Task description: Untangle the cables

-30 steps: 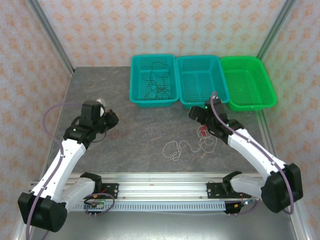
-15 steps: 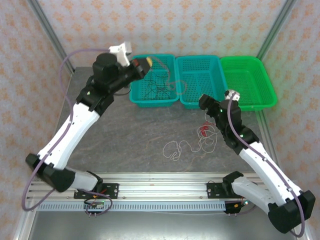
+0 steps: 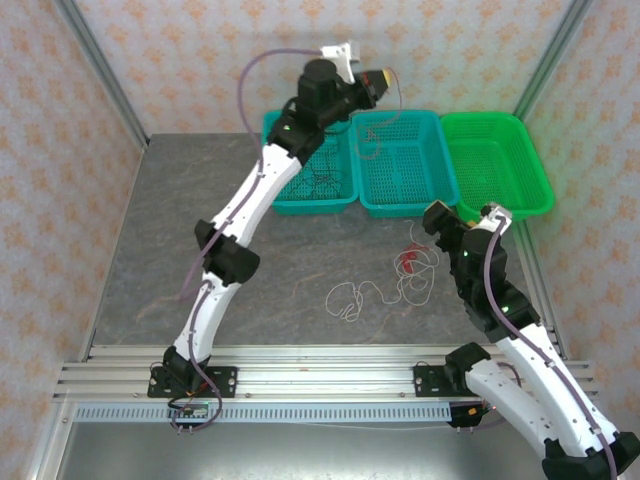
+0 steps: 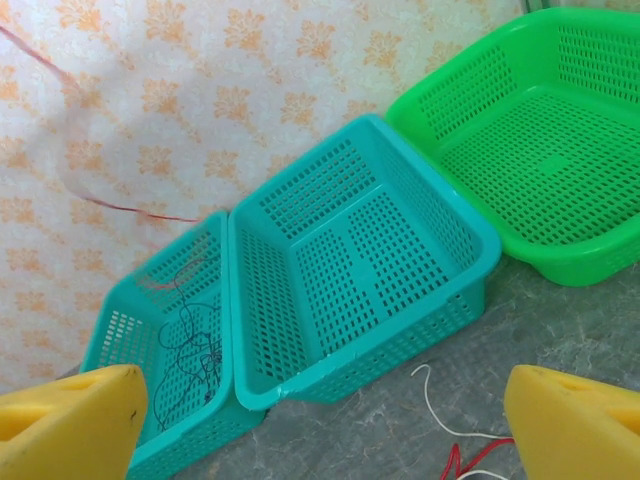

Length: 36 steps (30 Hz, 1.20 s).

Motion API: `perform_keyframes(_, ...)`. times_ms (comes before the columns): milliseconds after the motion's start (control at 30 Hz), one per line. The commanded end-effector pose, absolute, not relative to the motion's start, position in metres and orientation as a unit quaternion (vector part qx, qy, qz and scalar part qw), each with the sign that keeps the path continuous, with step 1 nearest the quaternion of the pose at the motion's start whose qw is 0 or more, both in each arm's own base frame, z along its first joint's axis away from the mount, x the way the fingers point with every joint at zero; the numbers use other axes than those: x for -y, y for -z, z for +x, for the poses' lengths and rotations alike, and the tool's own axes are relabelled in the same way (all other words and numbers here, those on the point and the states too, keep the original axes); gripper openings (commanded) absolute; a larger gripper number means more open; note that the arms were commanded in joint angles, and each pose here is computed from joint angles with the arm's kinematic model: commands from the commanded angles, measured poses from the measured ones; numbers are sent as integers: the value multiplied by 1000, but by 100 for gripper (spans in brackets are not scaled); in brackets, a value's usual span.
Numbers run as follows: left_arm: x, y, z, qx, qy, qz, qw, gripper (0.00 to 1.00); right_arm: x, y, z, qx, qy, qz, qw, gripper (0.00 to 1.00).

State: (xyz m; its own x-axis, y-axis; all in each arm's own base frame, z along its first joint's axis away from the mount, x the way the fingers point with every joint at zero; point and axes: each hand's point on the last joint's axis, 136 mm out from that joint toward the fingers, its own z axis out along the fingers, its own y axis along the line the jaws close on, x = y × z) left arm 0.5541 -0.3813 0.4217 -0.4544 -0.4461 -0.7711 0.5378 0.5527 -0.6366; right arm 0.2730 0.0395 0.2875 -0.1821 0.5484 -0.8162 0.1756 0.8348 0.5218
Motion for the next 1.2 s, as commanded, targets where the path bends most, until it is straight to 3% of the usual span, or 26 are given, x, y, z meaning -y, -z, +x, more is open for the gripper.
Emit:
perform_keyframes(0, 406, -398, 551, -716, 454, 79, 524, 0, -34, -275, 271, -761, -140, 247, 583, 93)
perform_keyframes(133, 432, -331, 556, -755, 402, 110, 507, 0, -36, -272, 272, -764, -141, 245, 580, 93)
perform_keyframes(333, 425, -246, 573, -816, 317, 88, 476, 1, -37, -269, 272, -767, -141, 244, 577, 93)
perform_keyframes(433, 419, -228, 575, -832, 291, 83, 465, 24, -37, -266, 273, -770, -140, 245, 572, 93)
perform_keyframes(533, 412, -240, 570, -834, 280, 85, 468, 49, -35, -261, 273, -774, -131, 249, 567, 93)
perform_keyframes(667, 397, -288, 556, -821, 274, 91, 493, 63, -34, -247, 275, -790, -111, 253, 547, 93)
perform_keyframes(933, 334, -375, 476, -759, 310, 72, 568, 65, -50, -170, 293, -891, -57, 230, 387, 92)
perform_keyframes(1167, 277, -342, 397, -778, 297, 73, 548, 66, -72, -97, 305, -933, -73, 210, 283, 91)
